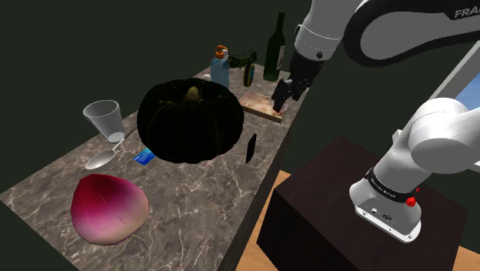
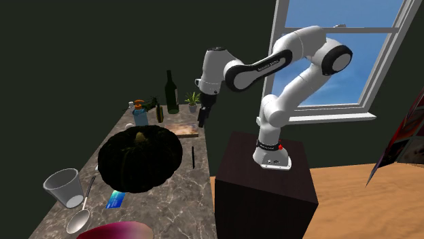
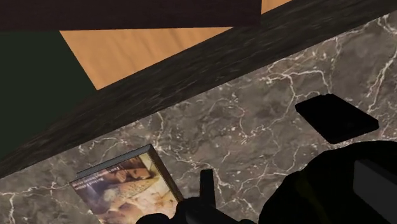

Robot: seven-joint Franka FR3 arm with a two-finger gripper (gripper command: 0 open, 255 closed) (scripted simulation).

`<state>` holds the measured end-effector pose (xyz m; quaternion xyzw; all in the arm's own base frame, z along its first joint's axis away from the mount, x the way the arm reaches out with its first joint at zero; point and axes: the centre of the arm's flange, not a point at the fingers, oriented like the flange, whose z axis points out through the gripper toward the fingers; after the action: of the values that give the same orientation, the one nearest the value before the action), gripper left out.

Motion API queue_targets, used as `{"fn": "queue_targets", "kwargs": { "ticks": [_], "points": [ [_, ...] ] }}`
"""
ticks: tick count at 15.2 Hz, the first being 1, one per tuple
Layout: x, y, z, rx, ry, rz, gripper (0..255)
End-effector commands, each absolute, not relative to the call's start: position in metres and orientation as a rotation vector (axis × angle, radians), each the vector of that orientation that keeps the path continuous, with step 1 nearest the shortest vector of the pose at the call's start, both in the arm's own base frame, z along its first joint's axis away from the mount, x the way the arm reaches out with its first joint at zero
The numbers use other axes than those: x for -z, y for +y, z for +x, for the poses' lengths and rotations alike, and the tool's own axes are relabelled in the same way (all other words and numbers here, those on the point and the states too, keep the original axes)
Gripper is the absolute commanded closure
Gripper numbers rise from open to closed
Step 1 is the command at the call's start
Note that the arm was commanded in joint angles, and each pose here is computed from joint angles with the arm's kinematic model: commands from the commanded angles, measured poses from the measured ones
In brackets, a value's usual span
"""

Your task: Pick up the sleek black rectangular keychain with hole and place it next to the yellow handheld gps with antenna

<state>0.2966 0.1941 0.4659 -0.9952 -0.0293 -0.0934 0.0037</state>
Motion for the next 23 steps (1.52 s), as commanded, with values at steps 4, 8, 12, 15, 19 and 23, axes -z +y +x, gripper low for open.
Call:
{"fn": "queue_targets", "kwargs": {
  "ticks": [4, 8, 12, 15, 19, 23],
  "points": [
    [-0.426, 0.243, 0.297, 0.351, -0.168, -3.08, 0],
    [-0.396, 0.283, 0.298, 0.394, -0.228, -3.049, 0],
    [-0.379, 0.287, 0.301, 0.397, -0.232, -3.047, 0],
    [-0.364, 0.288, 0.305, 0.397, -0.232, -3.047, 0],
    [-0.356, 0.289, 0.307, 0.397, -0.232, -3.047, 0],
    [-0.356, 0.289, 0.307, 0.397, -0.232, -3.047, 0]
  ]
}}
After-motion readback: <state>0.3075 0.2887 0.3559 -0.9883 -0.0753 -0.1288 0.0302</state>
